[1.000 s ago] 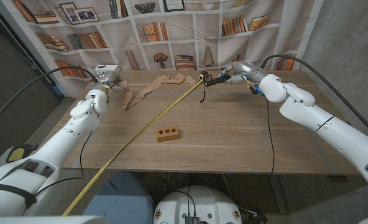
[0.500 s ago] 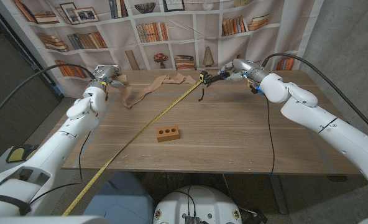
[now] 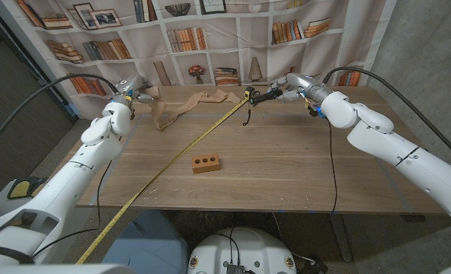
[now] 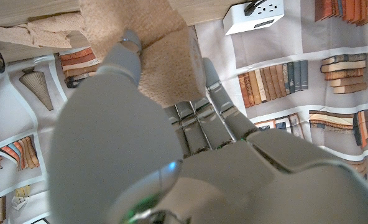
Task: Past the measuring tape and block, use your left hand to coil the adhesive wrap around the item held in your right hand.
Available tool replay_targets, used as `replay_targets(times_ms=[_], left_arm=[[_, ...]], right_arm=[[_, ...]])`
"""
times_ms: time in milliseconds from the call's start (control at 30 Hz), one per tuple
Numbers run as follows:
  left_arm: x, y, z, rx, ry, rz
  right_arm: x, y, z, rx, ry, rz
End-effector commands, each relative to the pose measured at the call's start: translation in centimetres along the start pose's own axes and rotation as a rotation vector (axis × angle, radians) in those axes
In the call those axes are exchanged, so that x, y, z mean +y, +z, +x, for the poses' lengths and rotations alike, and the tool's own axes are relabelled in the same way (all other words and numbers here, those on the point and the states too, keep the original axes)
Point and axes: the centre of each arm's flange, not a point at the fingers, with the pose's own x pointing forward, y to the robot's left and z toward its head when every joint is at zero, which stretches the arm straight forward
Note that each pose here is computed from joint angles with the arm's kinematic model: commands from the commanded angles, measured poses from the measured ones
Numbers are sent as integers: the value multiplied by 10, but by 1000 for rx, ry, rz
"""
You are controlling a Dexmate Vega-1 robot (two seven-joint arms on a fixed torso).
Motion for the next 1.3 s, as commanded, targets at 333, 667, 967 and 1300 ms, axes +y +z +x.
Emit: replay_targets(times_ms=[333,667,967,1300], left_arm=[[17,23,-1,-6,49,-51],[23,37,7,-17,70,-95],[30,55,18,-47,92,-154],[37,80,20,-108,126,-236]], right_arm=[[-3,-3,-8,-20,15,-5],[-4,-7,-3,-41,21,7],[-9,4,1,-88,13,27],[-9,3,3,-99,12,25]])
